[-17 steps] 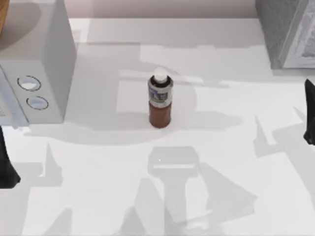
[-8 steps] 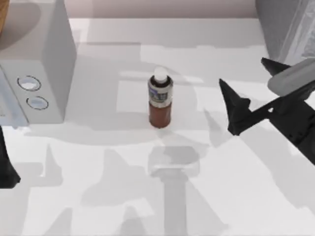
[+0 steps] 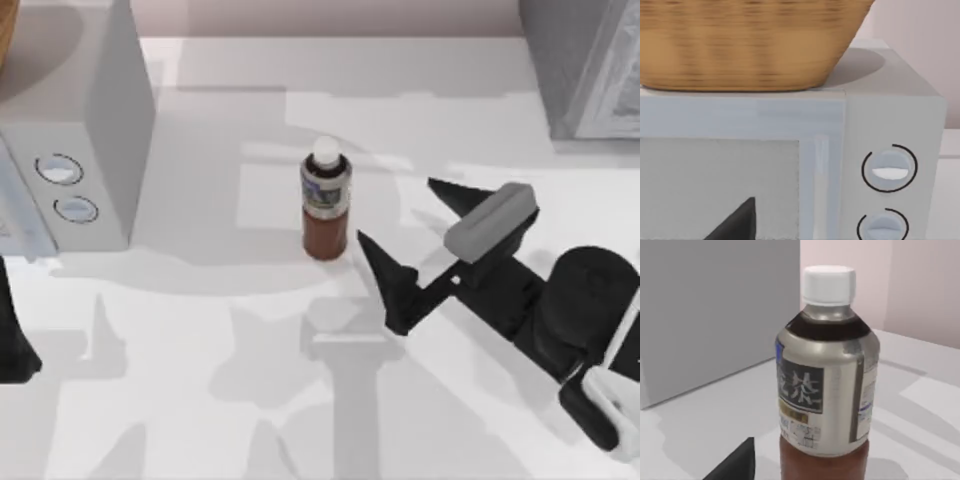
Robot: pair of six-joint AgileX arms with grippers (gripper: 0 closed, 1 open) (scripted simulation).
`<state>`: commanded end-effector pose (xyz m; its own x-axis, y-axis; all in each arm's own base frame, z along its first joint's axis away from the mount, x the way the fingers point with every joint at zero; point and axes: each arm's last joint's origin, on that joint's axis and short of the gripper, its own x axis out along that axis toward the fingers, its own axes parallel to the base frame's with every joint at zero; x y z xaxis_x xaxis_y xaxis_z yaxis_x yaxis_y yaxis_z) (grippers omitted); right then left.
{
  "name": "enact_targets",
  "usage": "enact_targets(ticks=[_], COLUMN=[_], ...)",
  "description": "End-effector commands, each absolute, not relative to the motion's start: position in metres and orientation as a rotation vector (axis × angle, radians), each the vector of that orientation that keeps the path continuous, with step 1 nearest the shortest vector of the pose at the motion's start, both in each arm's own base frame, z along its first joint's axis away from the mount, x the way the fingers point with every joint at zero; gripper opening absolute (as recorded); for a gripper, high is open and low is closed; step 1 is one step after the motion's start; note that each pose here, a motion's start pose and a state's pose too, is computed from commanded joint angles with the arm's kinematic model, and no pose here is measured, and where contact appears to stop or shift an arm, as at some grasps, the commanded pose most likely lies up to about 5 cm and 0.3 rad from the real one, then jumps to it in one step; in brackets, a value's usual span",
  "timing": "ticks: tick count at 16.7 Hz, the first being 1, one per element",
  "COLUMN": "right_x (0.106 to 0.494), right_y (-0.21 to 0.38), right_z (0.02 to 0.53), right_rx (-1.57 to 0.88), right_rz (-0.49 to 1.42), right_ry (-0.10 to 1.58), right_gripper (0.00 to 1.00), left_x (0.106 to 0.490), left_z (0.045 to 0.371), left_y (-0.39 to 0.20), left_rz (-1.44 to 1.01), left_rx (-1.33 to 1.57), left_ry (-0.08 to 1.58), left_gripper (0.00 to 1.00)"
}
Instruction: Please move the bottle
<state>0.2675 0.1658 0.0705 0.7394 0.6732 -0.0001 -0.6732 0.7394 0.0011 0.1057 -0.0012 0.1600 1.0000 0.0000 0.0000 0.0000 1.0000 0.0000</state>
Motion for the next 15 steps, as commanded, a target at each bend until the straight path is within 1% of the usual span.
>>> enact_targets(ticks=[4,11,15], right_x=[0.265,0.265,0.284], right_y=[0.174,0.173,0.192], right_z=[0.052,0.051,0.048], right_rx=[0.003,0.002,0.002], right_rz=[0.773,0.770,0.776], right_ry=[0.001,0.004,0.003], right_gripper=[1.00,1.00,1.00], left_x=[0.106,0.106,0.106], left_z=[0.160,0.160,0.160], left_y=[-0.001,-0.001,-0.001], left_rz=[0.000,0.000,0.000], left_rx=[0.000,0.000,0.000], left_ry=[0.000,0.000,0.000], left_gripper=[1.00,1.00,1.00])
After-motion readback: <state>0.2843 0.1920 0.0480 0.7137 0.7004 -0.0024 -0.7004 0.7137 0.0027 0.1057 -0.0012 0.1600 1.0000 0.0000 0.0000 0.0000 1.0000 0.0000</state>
